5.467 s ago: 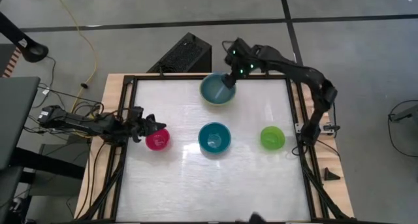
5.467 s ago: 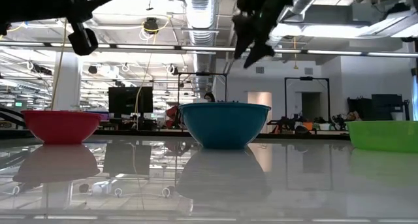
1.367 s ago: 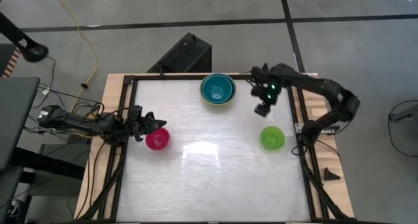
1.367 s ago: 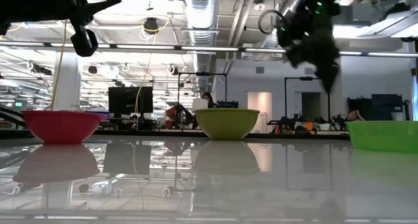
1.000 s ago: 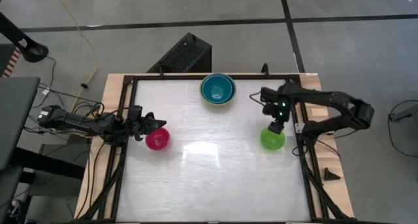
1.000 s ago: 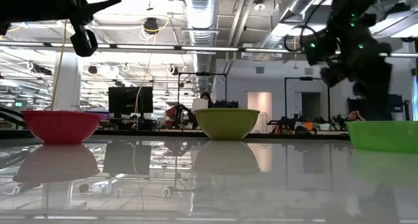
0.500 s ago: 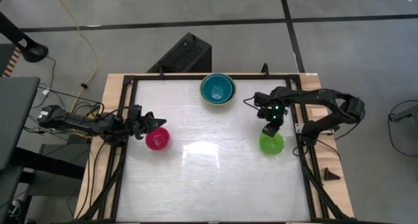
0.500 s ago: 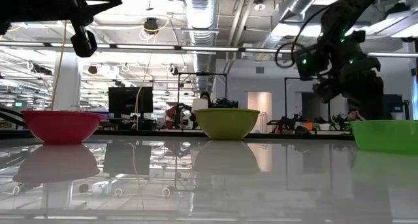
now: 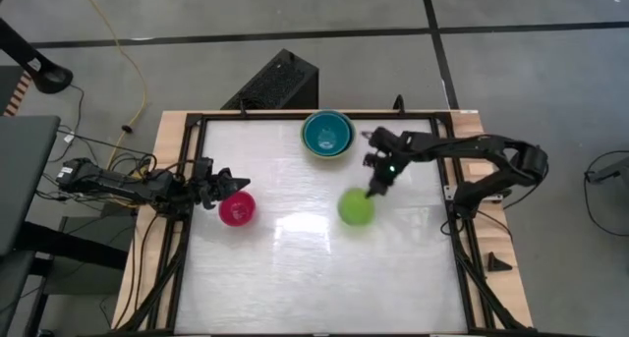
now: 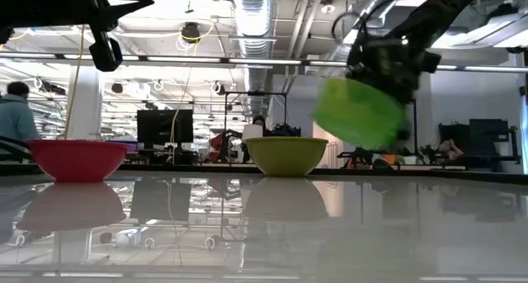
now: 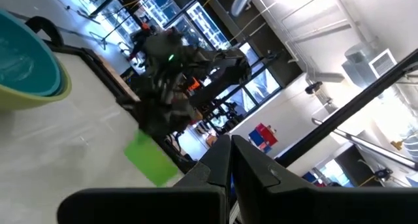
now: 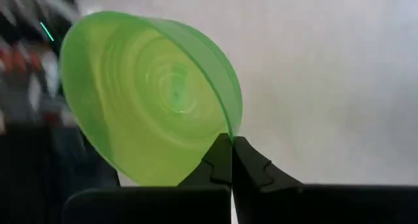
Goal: Nest bowls inside each other
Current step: Stack the green bowl on top of the blue bowl
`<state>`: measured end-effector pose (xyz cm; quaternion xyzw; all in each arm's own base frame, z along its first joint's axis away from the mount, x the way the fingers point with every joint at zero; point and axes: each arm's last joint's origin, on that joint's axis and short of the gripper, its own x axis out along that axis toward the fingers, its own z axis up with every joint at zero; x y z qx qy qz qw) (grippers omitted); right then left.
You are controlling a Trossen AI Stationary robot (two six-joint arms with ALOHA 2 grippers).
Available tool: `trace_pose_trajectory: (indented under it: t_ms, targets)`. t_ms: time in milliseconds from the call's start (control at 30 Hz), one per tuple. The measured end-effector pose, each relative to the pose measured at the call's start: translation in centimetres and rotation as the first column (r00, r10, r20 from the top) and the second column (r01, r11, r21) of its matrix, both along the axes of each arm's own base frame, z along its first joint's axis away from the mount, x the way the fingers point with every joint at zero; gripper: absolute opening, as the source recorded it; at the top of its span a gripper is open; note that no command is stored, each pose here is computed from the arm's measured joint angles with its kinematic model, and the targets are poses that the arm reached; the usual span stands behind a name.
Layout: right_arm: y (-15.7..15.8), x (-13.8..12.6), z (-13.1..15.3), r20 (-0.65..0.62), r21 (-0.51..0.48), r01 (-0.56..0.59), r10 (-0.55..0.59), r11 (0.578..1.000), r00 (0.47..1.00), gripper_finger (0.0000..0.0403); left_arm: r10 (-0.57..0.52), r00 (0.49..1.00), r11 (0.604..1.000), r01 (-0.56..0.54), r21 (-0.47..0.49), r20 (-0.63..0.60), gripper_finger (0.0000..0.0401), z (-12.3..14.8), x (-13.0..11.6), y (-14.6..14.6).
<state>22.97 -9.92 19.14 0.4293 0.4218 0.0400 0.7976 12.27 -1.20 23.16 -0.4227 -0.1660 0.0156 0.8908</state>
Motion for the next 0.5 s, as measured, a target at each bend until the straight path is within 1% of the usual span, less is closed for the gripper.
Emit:
trace_pose_trajectory:
  t_ms: [67,133,233,300,400,500]
  targets:
    - [-1.1,0.6,1.1,0.114,-0.016,0.078,-0.076,0.997,0.991,0.0019,0.013,1.0,1.0,-0.013,-0.004,-0.001,0.0,0.0,0.0,0.0]
    - [-2.4,1.0,2.1,0.216,-0.019,0.158,-0.15,0.987,0.965,0.0019,0.028,1.0,1.0,-0.028,-0.003,-0.002,0.0,0.0,0.0,0.1]
    - [-4.4,1.5,3.1,0.298,-0.031,0.302,-0.28,0.953,0.912,0.0019,0.048,0.999,0.999,-0.048,0.005,-0.006,0.0,0.0,0.0,0.1]
    - [-5.8,1.9,3.5,0.298,-0.064,0.384,-0.35,0.921,0.888,0.0019,0.054,0.999,0.998,-0.054,0.008,-0.006,0.0,0.0,0.0,0.1]
    - [-8.1,3.1,4.3,0.278,-0.108,0.466,-0.423,0.878,0.862,0.0019,0.056,0.998,0.998,-0.056,0.009,-0.006,0.0,0.0,0.0,0.1]
    - [-10.4,5.0,5.3,0.227,-0.149,0.489,-0.452,0.859,0.863,0.0019,0.059,0.998,0.998,-0.059,0.006,-0.006,0.0,0.0,0.0,0.2]
